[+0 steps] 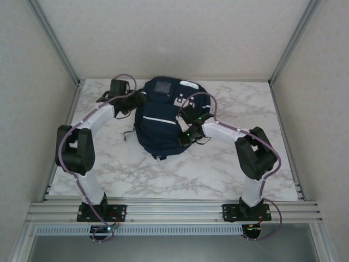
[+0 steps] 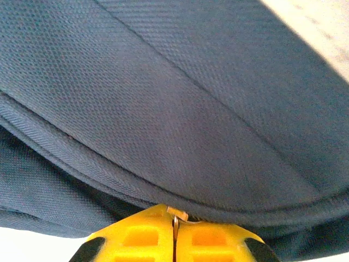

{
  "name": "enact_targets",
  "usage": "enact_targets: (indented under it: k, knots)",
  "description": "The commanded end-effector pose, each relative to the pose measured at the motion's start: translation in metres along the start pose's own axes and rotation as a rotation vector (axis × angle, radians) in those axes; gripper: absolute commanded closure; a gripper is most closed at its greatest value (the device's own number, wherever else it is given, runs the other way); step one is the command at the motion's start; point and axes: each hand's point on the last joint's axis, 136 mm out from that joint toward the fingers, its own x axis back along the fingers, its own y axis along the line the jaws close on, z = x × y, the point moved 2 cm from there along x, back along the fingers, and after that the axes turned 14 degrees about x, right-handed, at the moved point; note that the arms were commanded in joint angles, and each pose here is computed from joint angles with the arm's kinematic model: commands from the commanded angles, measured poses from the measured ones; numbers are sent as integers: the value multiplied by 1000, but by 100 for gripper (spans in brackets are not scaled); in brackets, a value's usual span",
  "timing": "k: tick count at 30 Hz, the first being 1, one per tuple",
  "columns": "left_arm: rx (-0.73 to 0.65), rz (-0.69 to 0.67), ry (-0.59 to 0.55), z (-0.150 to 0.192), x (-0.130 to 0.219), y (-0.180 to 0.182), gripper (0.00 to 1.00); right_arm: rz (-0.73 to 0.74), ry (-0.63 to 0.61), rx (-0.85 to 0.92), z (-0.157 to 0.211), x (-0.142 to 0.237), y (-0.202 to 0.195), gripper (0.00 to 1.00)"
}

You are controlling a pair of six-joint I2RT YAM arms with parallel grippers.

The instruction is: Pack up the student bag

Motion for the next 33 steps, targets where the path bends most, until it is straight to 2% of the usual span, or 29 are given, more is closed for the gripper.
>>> enact_targets:
  k: [1,5,9,13,18,19,20,21,24,30,33]
  knots:
    - [42,-8,-24,2,21,-5,22,-125,-64,21,-33,-11,37,100]
    - [84,24,-37,22,47,2,20,-141,-107,67,-60,-16,55,100]
    - [132,46,-5,65,57,17,20,-142,-148,75,-74,-13,56,100]
    - [214,63,82,104,44,24,20,-191,-185,63,-79,-6,65,100]
    - [238,61,113,124,17,22,26,-280,-219,25,-73,-3,78,100]
    - [239,63,111,125,13,21,30,-283,-224,18,-72,-2,78,100]
    - [242,56,107,126,8,24,41,-285,-222,11,-68,-2,78,100]
    - [244,50,101,126,5,26,59,-284,-214,9,-63,-2,78,100]
    - [226,28,92,127,-1,33,100,-254,-150,22,-42,-5,74,100]
    - [182,-4,109,134,4,47,100,-71,91,127,10,4,38,100]
    - [158,-5,123,137,12,49,100,21,150,112,22,10,6,100]
